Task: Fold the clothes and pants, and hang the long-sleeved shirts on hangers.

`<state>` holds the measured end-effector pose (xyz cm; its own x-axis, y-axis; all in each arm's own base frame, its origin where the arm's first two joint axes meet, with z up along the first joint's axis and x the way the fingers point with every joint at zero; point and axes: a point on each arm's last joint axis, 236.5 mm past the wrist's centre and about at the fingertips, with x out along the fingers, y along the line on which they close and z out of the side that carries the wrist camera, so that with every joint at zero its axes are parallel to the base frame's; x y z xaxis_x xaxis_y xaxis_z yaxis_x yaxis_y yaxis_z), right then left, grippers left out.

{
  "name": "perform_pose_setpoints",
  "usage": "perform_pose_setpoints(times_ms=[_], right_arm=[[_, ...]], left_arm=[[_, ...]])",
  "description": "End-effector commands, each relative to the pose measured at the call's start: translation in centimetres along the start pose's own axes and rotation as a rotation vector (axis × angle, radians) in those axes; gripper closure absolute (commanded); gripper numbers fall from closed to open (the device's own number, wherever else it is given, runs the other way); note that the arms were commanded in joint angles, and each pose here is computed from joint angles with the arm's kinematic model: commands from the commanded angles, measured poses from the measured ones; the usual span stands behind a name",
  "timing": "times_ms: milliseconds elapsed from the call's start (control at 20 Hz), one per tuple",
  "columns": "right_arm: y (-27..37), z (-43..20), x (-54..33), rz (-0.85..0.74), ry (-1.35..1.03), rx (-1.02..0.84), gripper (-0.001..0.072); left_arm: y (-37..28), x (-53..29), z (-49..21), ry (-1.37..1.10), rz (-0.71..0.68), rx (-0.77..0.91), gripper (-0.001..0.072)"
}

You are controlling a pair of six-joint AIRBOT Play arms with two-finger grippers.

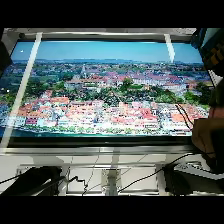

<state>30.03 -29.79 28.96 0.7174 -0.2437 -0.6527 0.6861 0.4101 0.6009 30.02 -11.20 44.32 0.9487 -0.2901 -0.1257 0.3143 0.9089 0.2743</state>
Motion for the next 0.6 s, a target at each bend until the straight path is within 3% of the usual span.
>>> perform_pose_setpoints(times_ms=[0,350,550], right_arm=[[-10.0,-1.4,-3.3,-0.289,0.084,0.099,0.0680],[-20.1,-1.0,-10.1,-0.774,0.049,0.065,0.0679],[-21.8,-0.8,-12.1,-0.839,0.028,0.087,0.0679]], left_arm=[[-0.3,0.6,-0.5,0.015,-0.004,0.004,0.0685],[-0.5,1.3,-1.0,0.031,-0.008,0.008,0.0685],[-0.5,1.3,-1.0,0.031,-0.007,0.008,0.0685]])
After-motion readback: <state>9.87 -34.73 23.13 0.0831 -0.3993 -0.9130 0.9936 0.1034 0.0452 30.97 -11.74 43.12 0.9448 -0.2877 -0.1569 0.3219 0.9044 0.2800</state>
